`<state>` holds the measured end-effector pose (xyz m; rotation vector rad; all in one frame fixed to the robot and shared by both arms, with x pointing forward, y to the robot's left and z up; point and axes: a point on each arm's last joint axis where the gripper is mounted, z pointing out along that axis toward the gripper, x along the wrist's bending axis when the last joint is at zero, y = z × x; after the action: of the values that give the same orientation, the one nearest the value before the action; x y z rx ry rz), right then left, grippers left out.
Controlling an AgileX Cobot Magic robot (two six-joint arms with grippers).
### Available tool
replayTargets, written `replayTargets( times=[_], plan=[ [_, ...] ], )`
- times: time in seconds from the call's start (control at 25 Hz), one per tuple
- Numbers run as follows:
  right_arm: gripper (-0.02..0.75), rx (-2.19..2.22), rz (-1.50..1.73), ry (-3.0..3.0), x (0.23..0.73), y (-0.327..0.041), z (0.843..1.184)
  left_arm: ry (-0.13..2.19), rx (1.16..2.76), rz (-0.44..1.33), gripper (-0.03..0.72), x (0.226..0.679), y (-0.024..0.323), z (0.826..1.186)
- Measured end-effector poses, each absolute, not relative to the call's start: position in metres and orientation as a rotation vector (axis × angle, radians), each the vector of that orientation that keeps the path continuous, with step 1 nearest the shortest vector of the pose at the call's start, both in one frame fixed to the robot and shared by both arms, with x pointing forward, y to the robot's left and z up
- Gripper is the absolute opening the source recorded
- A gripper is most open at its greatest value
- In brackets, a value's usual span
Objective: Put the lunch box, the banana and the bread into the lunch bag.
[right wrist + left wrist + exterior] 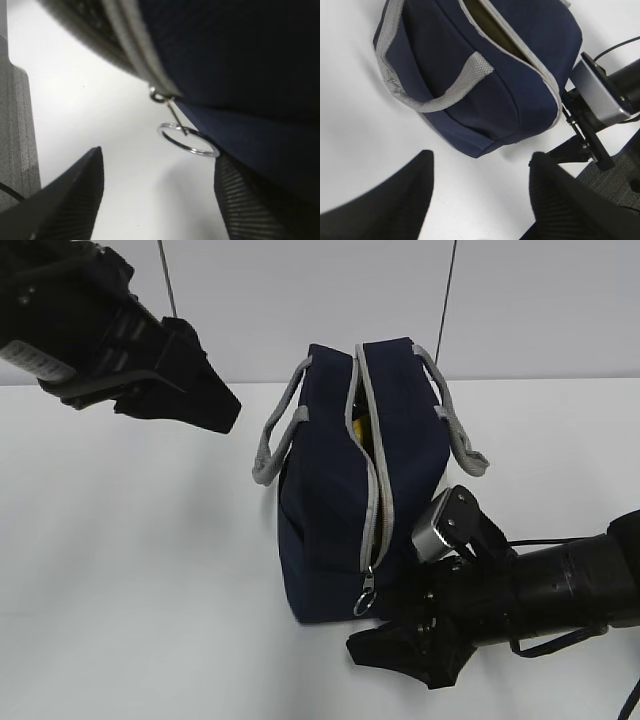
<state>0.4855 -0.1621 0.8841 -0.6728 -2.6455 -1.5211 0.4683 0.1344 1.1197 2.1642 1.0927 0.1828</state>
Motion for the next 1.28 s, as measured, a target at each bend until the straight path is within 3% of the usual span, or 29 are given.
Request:
replayTargets(
  times=[0.48,1.28],
  plan=[
    [0.512,-0.784,-1.396,-2.644,0.485,-0.166,0.878,1.094,2.169,0.179,0.423,0.468,0.135,1.119],
    [0.513,-0.701,-1.57,-2.551,0.484,-0.159,0.889,1.095,2.176,0.173,0.423,0.467,0.135,1.119]
  ],
)
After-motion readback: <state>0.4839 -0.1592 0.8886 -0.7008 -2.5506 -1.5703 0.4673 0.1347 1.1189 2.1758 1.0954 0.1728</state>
